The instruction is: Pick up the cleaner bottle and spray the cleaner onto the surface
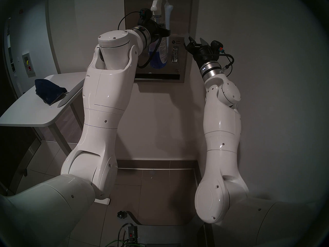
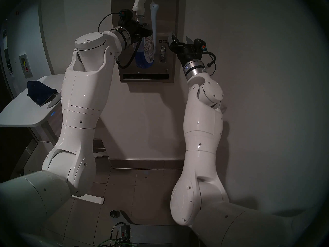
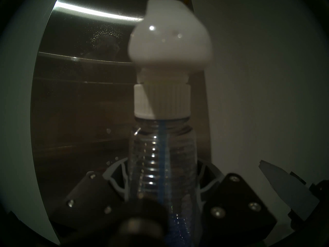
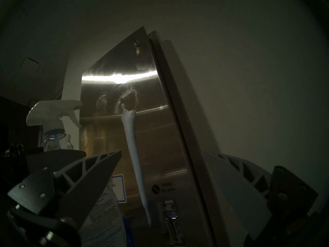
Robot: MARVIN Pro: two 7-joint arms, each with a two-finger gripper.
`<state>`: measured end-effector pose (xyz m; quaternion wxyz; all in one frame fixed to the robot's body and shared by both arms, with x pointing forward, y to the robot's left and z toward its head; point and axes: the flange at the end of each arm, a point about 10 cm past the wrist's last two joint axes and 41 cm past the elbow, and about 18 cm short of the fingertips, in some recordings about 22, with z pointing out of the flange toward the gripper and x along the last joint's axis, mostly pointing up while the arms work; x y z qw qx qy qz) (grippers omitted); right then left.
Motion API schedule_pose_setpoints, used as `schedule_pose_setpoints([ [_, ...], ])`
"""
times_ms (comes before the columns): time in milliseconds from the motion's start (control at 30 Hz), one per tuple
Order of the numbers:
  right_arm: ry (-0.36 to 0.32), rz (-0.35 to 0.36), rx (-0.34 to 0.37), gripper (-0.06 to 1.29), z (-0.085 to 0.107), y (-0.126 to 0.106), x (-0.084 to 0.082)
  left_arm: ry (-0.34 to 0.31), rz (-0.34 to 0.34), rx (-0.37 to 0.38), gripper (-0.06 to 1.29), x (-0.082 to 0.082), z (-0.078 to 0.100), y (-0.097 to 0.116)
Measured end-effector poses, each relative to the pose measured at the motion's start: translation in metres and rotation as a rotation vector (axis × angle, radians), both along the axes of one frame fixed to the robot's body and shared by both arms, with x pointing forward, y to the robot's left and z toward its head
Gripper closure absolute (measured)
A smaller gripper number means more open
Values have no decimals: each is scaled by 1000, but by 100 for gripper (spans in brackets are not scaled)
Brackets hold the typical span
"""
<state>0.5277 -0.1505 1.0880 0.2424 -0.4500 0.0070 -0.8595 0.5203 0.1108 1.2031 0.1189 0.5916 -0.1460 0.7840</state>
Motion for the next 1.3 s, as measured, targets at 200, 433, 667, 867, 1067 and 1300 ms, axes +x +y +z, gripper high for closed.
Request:
schedule_pose_setpoints([
  [200,-6,-89,-10,4,-10,6,-6,-1,-1,-1,81,0,0,0],
  [433,-11,-180,-17,4,-18,14,-10,-2,-1,-1,81,0,0,0],
  [667,-18,-221,-17,4,-18,18,-12,-5,16,8,81,3,3,3],
  [867,-18,-241,-16,2,-19,20,-13,-22,75,13,81,6,12,19],
  [1067,-18,-257,-14,2,-20,21,-14,-42,156,24,81,8,21,42],
  [1300,-19,-272,-12,2,-20,23,-14,-55,260,41,81,10,29,72],
])
